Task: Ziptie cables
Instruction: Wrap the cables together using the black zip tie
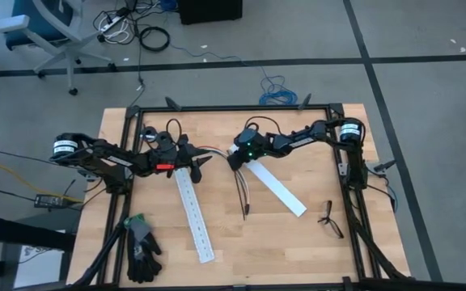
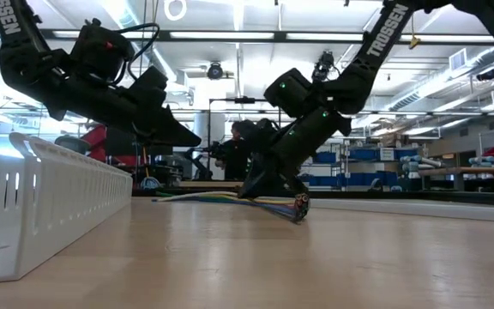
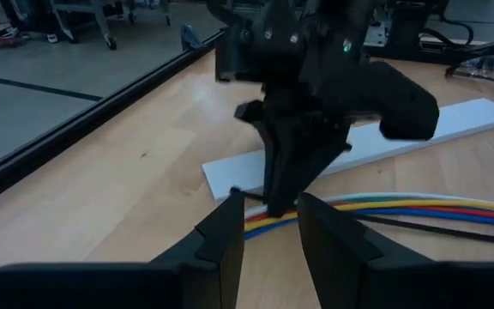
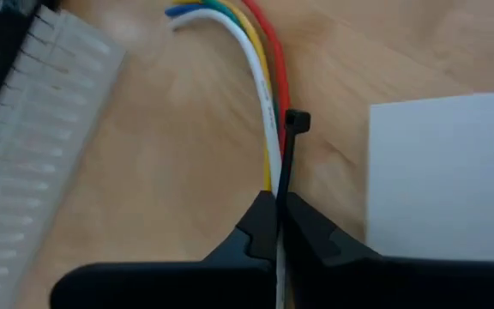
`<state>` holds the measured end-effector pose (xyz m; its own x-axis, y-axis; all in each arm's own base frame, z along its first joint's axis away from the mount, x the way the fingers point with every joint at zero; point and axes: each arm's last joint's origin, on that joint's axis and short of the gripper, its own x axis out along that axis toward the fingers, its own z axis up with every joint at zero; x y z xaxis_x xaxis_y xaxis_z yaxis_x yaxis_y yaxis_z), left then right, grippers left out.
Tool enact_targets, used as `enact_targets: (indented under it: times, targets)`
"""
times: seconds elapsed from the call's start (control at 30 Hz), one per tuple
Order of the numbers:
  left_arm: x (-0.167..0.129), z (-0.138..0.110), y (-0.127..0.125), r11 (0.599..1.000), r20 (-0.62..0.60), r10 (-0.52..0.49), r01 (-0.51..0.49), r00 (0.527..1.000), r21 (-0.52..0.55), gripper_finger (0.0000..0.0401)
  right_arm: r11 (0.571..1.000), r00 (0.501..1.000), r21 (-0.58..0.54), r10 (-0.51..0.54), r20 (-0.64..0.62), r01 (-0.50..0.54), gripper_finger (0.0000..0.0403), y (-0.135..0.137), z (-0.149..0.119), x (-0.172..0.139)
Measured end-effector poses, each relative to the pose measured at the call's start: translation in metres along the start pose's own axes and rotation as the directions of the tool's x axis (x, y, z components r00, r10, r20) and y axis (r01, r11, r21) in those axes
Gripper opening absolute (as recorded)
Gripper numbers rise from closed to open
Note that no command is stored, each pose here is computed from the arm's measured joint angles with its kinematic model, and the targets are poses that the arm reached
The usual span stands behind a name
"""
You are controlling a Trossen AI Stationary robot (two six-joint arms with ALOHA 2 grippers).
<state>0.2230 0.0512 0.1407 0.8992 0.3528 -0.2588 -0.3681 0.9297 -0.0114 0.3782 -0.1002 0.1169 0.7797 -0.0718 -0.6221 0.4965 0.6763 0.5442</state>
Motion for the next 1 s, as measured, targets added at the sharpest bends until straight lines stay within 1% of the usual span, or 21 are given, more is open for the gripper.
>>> enact_targets:
  times: [0.27,0.37,0.57,0.8,0.93,1.0]
  targets:
    - [0.000,0.000,0.000,1.000,0.005,0.000,0.000,1.000,-0.001,0.0120,0.994,0.995,-0.100,0.060,0.079,-0.052,0.0001,0.022,0.020,-0.029]
    - [0.000,0.001,0.000,1.000,0.006,0.000,0.000,1.000,-0.003,0.0120,0.992,0.993,-0.111,0.070,0.091,-0.060,0.0001,0.026,0.023,-0.036]
    - [0.000,0.001,0.000,1.000,0.009,-0.006,0.006,1.000,-0.006,0.0120,0.990,0.994,-0.118,0.083,0.068,-0.075,0.0001,0.027,0.022,-0.036]
    - [0.000,0.005,-0.002,0.997,0.055,-0.070,0.070,0.996,-0.007,0.0120,0.981,0.993,-0.177,0.098,0.065,-0.085,0.0000,0.035,0.017,-0.035]
    - [-0.001,0.009,-0.002,0.997,0.092,-0.072,0.073,0.993,-0.006,0.0120,0.975,0.992,-0.206,0.104,0.068,-0.088,0.0000,0.037,0.015,-0.035]
    - [0.000,0.009,-0.002,0.998,0.091,-0.068,0.067,0.993,0.016,0.0120,0.970,0.989,-0.220,0.121,0.082,-0.101,0.0000,0.041,0.016,-0.035]
